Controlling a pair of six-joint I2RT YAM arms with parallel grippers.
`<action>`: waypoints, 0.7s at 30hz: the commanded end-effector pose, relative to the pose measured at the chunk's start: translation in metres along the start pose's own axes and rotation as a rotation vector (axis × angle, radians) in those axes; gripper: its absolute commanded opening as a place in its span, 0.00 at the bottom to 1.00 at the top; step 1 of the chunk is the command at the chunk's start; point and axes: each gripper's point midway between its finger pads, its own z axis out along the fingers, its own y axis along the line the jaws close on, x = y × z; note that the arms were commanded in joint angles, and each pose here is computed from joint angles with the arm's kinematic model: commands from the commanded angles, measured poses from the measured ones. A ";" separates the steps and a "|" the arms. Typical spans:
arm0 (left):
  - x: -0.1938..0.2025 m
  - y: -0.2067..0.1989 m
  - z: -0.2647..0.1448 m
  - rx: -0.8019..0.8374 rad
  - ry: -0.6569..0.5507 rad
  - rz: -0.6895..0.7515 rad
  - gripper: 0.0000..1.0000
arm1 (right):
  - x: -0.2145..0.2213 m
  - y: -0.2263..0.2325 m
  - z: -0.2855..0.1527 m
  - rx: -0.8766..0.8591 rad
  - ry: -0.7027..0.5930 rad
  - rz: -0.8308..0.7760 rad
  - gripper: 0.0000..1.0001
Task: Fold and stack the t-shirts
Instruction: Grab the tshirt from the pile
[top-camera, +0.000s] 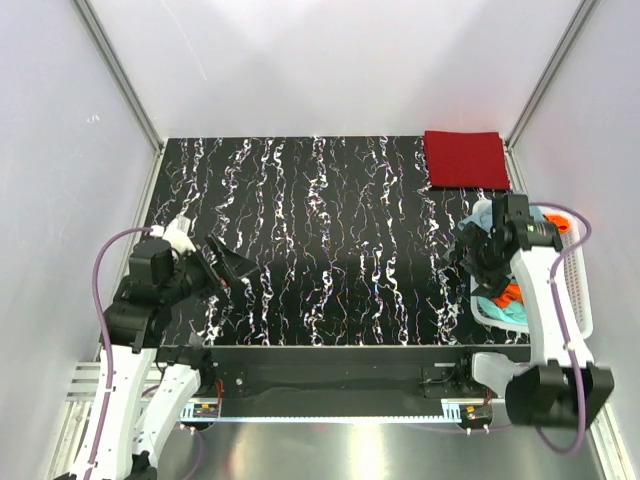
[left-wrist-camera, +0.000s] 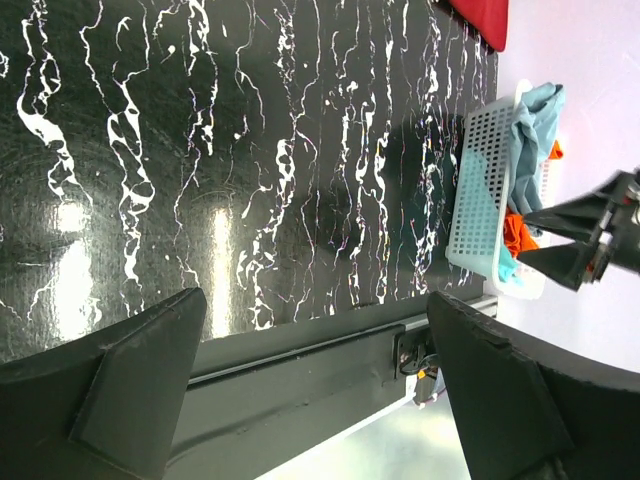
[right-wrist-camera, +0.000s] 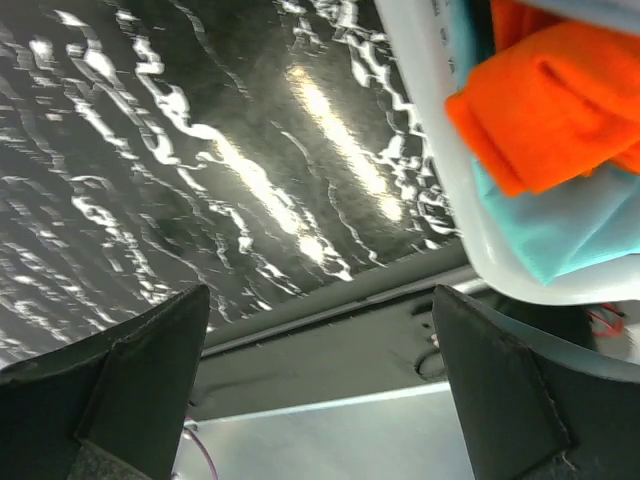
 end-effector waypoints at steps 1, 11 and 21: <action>-0.004 -0.014 -0.002 0.062 0.010 0.051 0.99 | -0.012 -0.015 -0.010 0.122 0.008 -0.074 1.00; -0.005 -0.045 -0.009 0.203 0.031 0.236 0.97 | -0.137 -0.008 -0.008 0.314 -0.336 0.037 0.91; -0.002 -0.056 -0.021 0.220 0.037 0.506 0.92 | -0.212 -0.034 0.009 0.374 -0.481 0.117 0.79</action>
